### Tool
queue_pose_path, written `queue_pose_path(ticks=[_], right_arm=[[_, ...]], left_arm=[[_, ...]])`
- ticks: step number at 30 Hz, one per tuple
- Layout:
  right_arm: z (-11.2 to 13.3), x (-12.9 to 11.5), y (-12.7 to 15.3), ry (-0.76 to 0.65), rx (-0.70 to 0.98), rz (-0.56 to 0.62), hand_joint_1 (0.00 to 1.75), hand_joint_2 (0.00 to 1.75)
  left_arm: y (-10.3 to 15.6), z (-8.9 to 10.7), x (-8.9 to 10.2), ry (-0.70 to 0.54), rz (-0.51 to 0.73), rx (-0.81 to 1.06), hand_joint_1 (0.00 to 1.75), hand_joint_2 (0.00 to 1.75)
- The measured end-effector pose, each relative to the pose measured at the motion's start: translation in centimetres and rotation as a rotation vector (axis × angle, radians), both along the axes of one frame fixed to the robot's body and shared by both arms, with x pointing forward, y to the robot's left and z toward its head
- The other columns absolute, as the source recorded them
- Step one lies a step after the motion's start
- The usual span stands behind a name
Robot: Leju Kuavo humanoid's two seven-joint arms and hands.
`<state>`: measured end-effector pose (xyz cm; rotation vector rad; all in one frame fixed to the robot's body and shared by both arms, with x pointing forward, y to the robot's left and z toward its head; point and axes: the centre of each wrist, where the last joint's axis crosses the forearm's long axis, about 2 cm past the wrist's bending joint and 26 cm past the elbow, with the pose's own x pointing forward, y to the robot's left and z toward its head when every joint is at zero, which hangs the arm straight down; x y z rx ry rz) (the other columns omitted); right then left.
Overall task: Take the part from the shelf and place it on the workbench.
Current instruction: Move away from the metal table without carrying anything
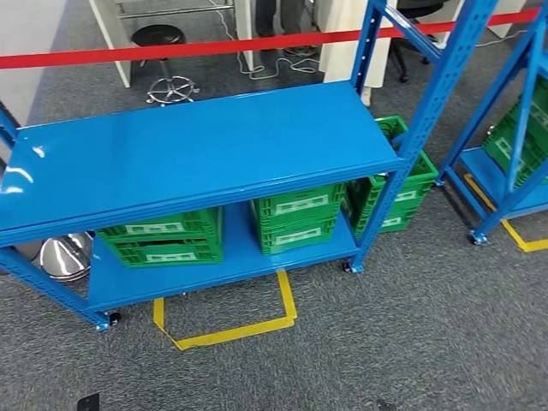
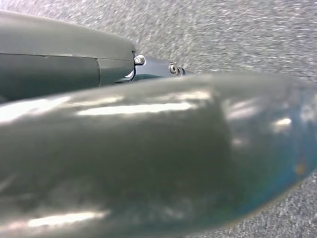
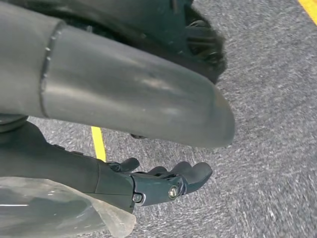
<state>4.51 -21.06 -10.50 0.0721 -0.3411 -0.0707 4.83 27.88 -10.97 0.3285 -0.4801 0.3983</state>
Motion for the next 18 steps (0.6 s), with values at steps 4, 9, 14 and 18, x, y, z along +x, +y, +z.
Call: queue_pose_path(ticks=[4, 9, 14, 18], right_arm=[[0.01, 0.03, 0.01, -0.001, 0.002, 0.002, 0.00, 0.00], [0.01, 0.05, 0.06, -0.004, 0.003, 0.006, 0.00, 0.00], [0.01, -0.03, 0.02, 0.002, -0.060, 0.068, 0.00, 0.00], [0.06, 0.25, 0.11, 0.021, -0.065, 0.117, 0.00, 0.00]], left_arm=[[-0.08, 0.01, 0.05, -0.003, 0.003, -0.002, 0.00, 0.00], [0.00, -0.03, -0.27, 0.012, 0.006, 0.002, 0.00, 0.00], [0.02, 0.01, -0.06, 0.031, 0.001, 0.015, 0.00, 1.75], [0.09, -0.01, -0.24, 0.039, -0.006, 0.018, 0.00, 1.75]])
